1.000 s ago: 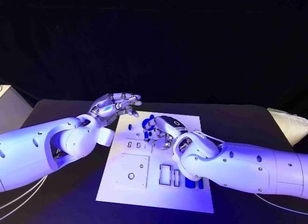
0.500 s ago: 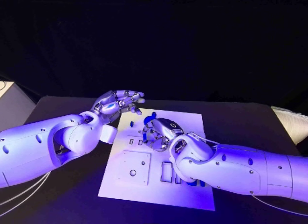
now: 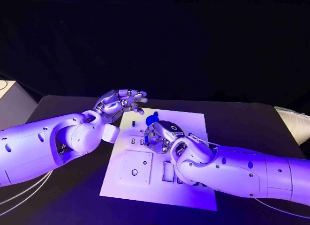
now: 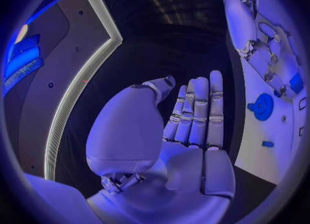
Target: Assemble the parts on the task board
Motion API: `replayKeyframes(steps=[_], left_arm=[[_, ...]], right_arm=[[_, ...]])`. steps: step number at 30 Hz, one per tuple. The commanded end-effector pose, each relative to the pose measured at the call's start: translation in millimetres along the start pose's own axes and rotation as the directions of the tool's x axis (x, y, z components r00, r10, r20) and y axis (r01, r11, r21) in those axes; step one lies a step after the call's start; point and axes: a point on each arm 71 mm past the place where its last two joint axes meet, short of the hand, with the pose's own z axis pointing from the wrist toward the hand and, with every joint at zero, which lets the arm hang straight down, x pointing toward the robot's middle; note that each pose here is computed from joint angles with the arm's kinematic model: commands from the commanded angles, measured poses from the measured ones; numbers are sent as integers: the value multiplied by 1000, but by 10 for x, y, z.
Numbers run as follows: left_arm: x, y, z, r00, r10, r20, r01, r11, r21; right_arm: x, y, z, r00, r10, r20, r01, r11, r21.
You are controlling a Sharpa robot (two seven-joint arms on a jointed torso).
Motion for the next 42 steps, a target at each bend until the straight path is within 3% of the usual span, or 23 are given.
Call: replayKeyframes(steps=[1, 42], left_arm=[[31, -5, 3, 1000, -12, -22, 13, 1000, 4], [40, 1, 11, 999, -16, -31, 16, 1000, 0]], right_arm=[[38, 11, -3, 999, -28, -22, 28, 1000, -6], [139, -13, 7, 998, -47, -43, 47, 999, 17]])
